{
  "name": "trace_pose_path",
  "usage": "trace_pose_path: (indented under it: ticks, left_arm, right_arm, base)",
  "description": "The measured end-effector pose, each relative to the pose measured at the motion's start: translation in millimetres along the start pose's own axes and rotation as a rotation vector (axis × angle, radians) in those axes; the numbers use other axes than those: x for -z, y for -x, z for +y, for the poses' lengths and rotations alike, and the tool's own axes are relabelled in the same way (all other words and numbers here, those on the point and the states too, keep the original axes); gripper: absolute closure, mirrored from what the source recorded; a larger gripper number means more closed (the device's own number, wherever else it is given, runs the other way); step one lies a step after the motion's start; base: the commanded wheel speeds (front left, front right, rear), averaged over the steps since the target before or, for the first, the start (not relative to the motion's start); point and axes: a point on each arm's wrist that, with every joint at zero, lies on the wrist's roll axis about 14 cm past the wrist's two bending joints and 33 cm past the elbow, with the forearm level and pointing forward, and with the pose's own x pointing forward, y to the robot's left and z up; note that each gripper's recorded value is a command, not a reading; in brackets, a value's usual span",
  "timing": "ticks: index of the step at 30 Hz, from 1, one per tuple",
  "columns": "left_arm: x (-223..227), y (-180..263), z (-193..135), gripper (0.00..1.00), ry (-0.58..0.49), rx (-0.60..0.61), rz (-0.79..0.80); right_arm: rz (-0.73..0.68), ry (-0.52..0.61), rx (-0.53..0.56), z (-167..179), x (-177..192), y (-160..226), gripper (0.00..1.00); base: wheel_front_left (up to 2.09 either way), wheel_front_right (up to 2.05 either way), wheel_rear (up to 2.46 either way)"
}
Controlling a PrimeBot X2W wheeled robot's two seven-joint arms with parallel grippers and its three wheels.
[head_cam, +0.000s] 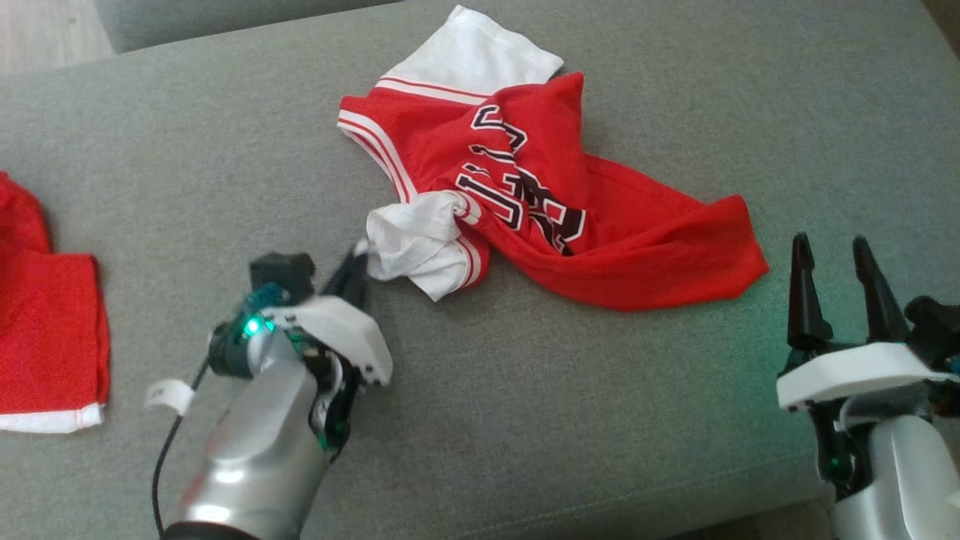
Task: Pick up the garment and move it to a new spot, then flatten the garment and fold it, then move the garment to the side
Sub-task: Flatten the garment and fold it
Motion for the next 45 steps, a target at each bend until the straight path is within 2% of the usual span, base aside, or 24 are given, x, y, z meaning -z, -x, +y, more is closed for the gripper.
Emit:
trace_pose_path:
  ticks: [1, 5, 18, 30, 41, 42, 44, 45]
  left_arm:
    - [-22.6, -0.9, 4.1, 1.0, 0.019, -0.026, -0.071]
    - [-67.3, 6.1, 12.5, 1.0, 0.037, -0.067, -0.219]
    - [-109.1, 63.2, 53.1, 1.0, 0.057, -0.228, -0.429]
    - [-86.1, 63.8, 51.3, 1.0, 0.064, -0.212, -0.374]
    - [-80.0, 60.3, 50.8, 1.0, 0.064, -0.206, -0.355]
    - [-80.4, 59.7, 50.7, 1.0, 0.064, -0.204, -0.356]
    - [-81.0, 58.7, 50.7, 1.0, 0.063, -0.202, -0.357]
    - [-80.7, 58.3, 50.7, 1.0, 0.064, -0.202, -0.356]
  right_arm:
    - [0.037, -0.019, 0.018, -5.5, 9.2, 1.2, 0.0]
    - [0.106, -0.054, 0.034, -8.8, 27.9, 3.2, 0.0]
    - [0.232, -0.095, 0.008, 5.3, 65.0, 3.7, 0.0]
    - [0.252, -0.073, 0.001, 12.3, 67.8, -21.7, 0.0]
    - [0.318, -0.071, 0.019, 10.0, 87.6, -25.2, 0.0]
    - [0.322, -0.072, 0.02, 9.9, 89.3, -25.0, 0.52]
    - [0.324, -0.074, 0.022, 10.0, 90.5, -25.8, 1.0]
    - [0.32, -0.074, 0.022, 10.1, 89.5, -26.9, 1.0]
  base:
    - [0.0, 0.0, 0.0]
    - [0.0, 0.0, 0.0]
    - [0.0, 0.0, 0.0]
    - [0.0, 0.0, 0.0]
    - [0.0, 0.0, 0.0]
    - [0.0, 0.0, 0.0]
    - [0.0, 0.0, 0.0]
    - [0.0, 0.0, 0.0]
